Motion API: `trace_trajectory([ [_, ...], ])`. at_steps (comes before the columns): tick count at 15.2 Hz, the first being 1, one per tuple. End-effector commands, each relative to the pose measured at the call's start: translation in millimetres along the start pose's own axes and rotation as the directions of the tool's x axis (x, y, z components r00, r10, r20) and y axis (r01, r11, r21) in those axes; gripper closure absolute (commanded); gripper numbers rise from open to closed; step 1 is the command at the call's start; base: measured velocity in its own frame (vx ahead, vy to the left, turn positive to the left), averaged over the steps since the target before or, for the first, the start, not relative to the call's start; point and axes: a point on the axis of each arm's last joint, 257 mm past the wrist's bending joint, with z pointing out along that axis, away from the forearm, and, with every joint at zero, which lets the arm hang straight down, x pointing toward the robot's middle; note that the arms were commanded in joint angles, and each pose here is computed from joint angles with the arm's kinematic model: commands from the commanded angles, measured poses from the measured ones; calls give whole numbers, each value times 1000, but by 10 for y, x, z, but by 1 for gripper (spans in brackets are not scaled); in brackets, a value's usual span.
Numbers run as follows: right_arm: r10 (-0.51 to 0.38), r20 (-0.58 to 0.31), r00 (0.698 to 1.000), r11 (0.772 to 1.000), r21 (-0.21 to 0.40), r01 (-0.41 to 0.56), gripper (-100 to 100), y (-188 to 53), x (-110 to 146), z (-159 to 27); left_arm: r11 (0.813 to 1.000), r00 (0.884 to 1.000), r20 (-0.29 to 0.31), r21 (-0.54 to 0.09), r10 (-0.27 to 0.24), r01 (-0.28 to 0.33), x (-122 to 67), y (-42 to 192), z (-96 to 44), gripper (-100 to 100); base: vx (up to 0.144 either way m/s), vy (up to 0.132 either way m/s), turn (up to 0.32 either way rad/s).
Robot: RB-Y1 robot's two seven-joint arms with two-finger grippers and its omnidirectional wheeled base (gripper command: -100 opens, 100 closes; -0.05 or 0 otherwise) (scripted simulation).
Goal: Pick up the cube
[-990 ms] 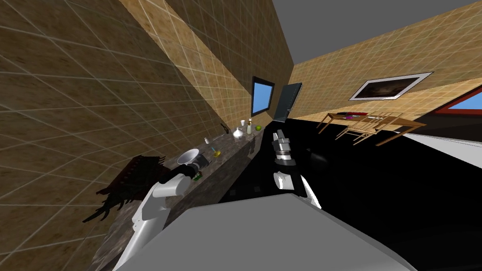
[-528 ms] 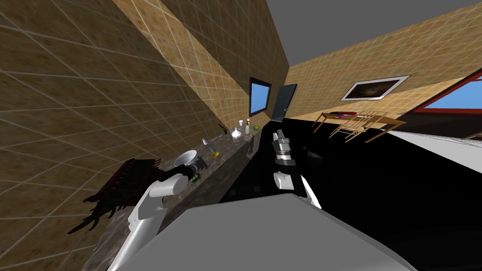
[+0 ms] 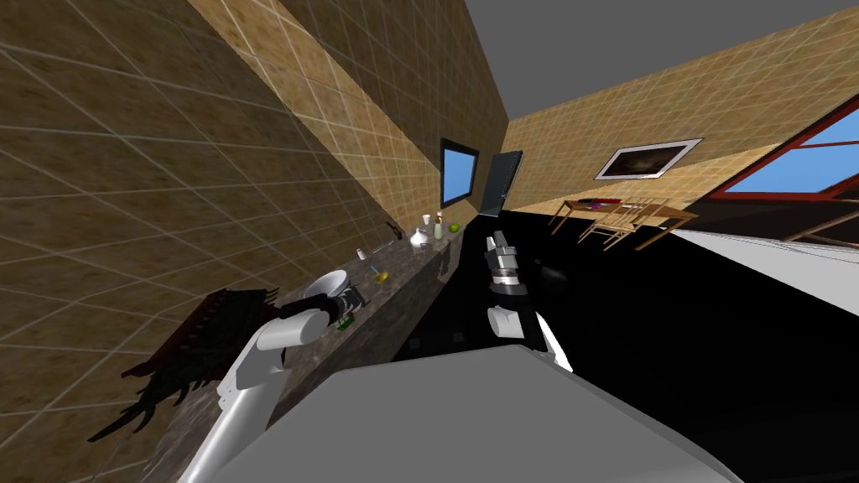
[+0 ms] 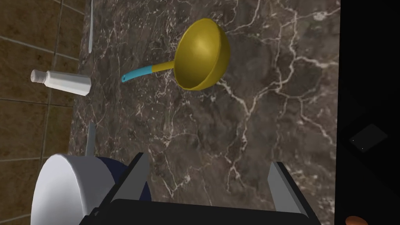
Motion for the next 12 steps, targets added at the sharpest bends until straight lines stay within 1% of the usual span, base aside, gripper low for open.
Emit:
trace_trajectory([
  [1, 0, 0, 1000, 1000, 0, 0, 0, 0, 0, 0, 999, 999, 34, -41, -12, 13, -121, 101, -12, -100, 6, 3, -55],
  [2, 0, 0, 1000, 1000, 0, 0, 0, 0, 0, 0, 997, 997, 61, -57, -43, 47, -248, 78, -29, -100, 10, 2, -91],
  [4, 0, 0, 1000, 1000, 0, 0, 0, 0, 0, 0, 995, 995, 89, -92, -41, 49, -315, 172, -41, -100, 12, 3, -65],
  [5, 0, 0, 1000, 1000, 0, 0, 0, 0, 0, 0, 994, 995, 90, -93, -41, 50, -317, 175, -42, -100, 5, 3, 3],
  [6, 0, 0, 1000, 1000, 0, 0, 0, 0, 0, 0, 989, 989, 128, -118, -70, 85, -465, 185, -74, -100, 11, -1, -83],
  [8, 0, 0, 1000, 1000, 0, 0, 0, 0, 0, 0, 986, 987, 146, -139, -68, 88, -505, 244, -87, -100, 12, 0, -64],
  [9, 0, 0, 1000, 1000, 0, 0, 0, 0, 0, 0, 981, 979, 178, -152, -95, 123, -634, 232, -123, -100, 13, -2, -62],
  [11, 0, 0, 1000, 1000, 0, 0, 0, 0, 0, 0, 976, 975, 201, -179, -91, 128, -684, 306, -146, -100, 15, -1, -61],
  [12, 0, 0, 1000, 1000, 0, 0, 0, 0, 0, 0, 968, 965, 236, -191, -116, 163, -811, 300, -191, -100, 15, -3, -60],
])
